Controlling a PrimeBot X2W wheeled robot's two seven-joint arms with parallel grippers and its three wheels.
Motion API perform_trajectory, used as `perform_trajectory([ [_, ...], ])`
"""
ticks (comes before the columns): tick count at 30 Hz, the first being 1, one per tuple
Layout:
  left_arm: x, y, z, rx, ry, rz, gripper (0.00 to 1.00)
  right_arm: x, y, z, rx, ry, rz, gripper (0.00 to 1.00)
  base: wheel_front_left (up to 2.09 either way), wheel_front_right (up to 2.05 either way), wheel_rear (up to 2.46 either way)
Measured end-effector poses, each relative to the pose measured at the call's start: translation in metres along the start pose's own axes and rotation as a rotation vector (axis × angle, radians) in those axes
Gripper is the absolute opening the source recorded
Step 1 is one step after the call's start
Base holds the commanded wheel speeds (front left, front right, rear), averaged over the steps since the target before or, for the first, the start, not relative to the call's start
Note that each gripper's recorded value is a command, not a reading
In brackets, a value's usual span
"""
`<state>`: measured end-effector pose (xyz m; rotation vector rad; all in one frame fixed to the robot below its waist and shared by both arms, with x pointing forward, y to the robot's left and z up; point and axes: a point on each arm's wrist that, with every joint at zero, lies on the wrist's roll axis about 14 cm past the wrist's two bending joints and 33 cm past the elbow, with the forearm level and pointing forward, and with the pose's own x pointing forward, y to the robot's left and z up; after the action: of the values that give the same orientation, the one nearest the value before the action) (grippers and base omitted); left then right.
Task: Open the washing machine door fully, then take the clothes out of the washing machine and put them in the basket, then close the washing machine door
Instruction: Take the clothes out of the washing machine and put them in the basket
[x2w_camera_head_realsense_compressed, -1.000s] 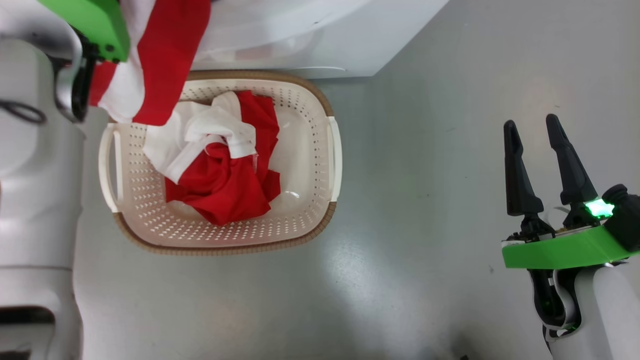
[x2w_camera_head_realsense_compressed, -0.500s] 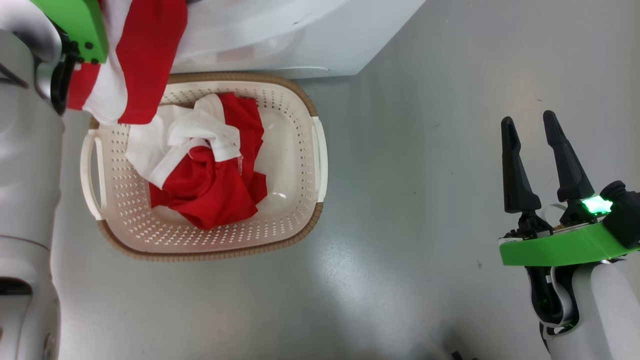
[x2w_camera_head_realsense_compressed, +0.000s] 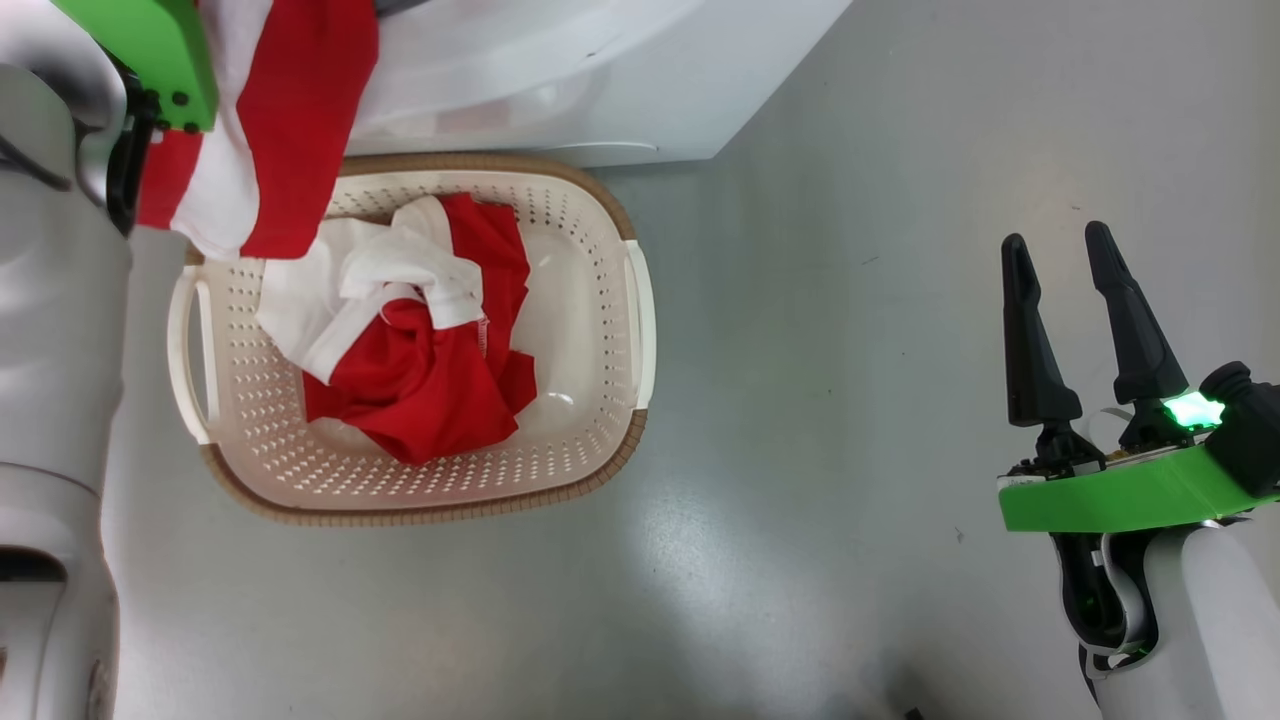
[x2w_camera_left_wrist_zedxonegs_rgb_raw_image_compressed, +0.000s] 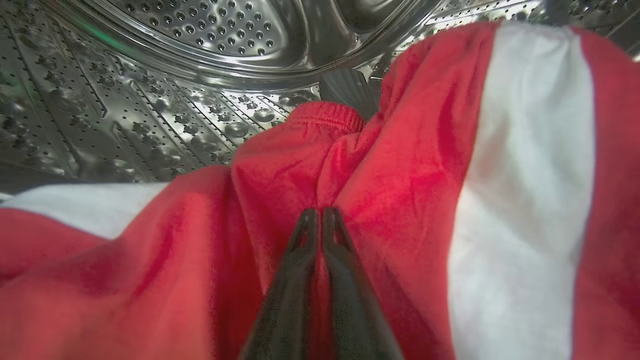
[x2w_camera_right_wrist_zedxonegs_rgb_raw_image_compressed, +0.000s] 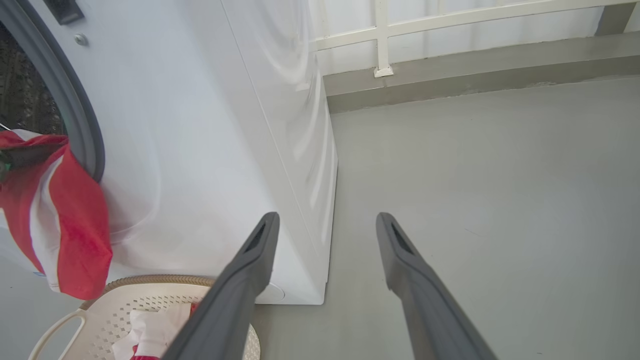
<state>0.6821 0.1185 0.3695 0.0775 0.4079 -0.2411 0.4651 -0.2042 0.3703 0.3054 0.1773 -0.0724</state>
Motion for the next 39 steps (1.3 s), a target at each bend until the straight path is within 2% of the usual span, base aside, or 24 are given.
perform_trajectory([
  [14,-0.027,0.009,0.069,-0.102,-0.307,0.042,0.00,0.000,0.011,0.013,0.011,-0.033,0.025,1.00,0.00,0.00,0.00],
  [26,-0.104,0.022,0.108,-0.187,-0.600,0.112,0.00,-0.012,0.017,0.020,0.013,-0.040,0.038,1.00,0.00,0.00,0.00],
  [39,-0.182,0.043,0.123,-0.225,-0.784,0.210,0.00,-0.018,0.024,0.023,0.012,-0.045,0.055,1.00,0.00,0.00,0.00],
])
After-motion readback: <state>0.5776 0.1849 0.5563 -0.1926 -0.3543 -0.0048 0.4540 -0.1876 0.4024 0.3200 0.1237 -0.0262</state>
